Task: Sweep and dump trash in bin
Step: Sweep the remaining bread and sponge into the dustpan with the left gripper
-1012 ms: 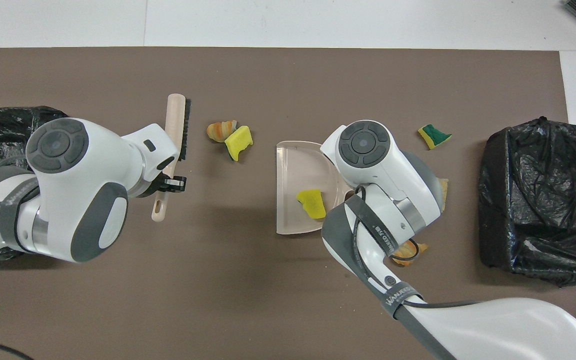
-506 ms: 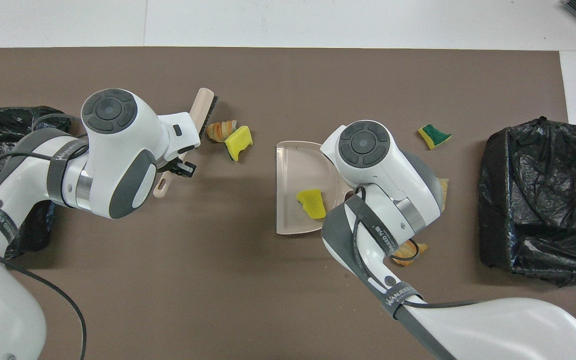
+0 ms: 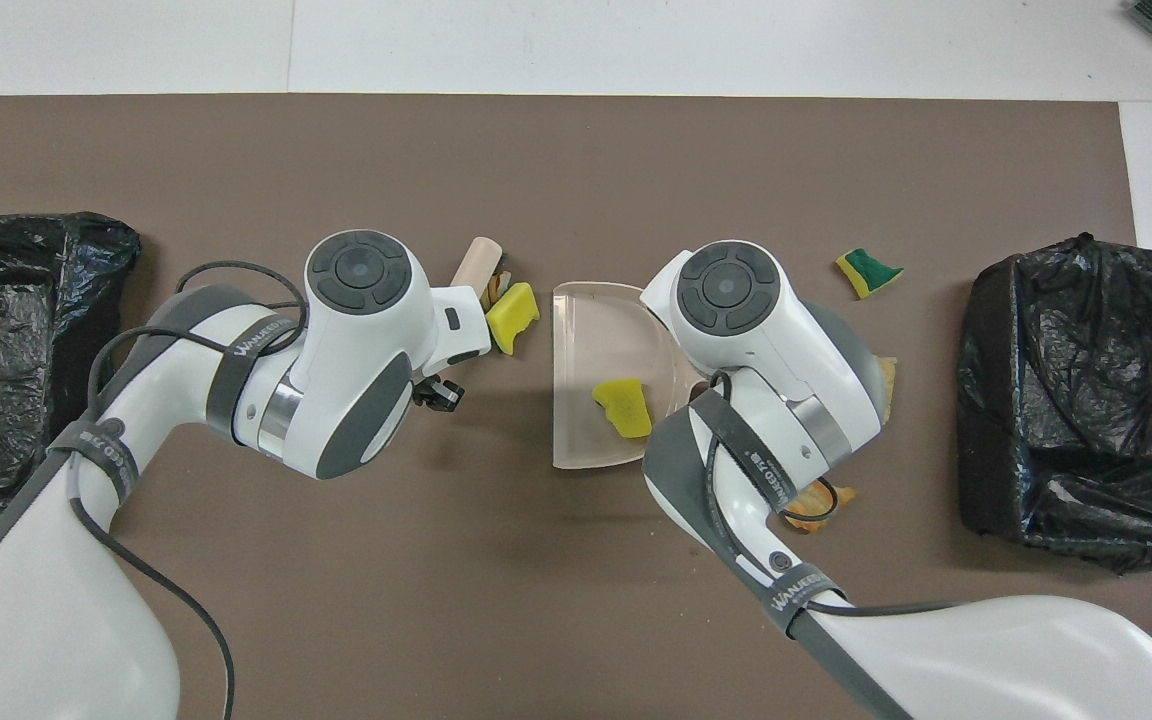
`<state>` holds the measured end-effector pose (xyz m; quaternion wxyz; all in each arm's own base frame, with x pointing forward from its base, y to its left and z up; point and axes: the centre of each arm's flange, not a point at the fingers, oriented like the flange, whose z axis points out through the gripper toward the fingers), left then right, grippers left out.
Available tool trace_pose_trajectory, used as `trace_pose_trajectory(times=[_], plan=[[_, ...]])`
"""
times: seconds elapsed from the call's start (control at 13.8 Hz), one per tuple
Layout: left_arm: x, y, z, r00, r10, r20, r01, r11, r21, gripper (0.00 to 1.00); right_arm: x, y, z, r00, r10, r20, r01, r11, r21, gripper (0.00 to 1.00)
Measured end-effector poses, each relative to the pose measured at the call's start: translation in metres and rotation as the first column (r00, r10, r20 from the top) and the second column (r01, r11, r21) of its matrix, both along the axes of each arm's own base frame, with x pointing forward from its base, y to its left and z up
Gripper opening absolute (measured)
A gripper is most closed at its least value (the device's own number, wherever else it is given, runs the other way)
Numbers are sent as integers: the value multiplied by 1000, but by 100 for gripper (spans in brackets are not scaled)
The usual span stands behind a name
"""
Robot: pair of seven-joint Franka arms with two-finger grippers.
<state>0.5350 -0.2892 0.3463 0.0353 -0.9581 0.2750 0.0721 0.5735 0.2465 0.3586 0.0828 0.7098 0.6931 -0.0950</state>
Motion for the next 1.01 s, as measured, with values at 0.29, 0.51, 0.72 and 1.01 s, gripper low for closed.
trace_pose_trajectory(times=[0.29, 0.51, 0.72, 1.01], plan=[[-47, -39, -4, 997, 17, -69, -21, 998, -53, 27, 0, 0, -1, 1000, 0, -1, 0, 1000, -1, 32], [-72, -64, 3, 991, 48, -128, -63, 991, -119, 27, -1, 0, -1, 1000, 0, -2, 0, 1000, -1, 32], [-83, -74, 25, 982, 81, -171, -114, 974, -195, 27, -1, 0, -1, 1000, 0, -2, 0, 1000, -1, 32], [-82, -61, 45, 973, 110, -203, -153, 966, -209, 27, -1, 0, -1, 1000, 0, -3, 0, 1000, -1, 32]])
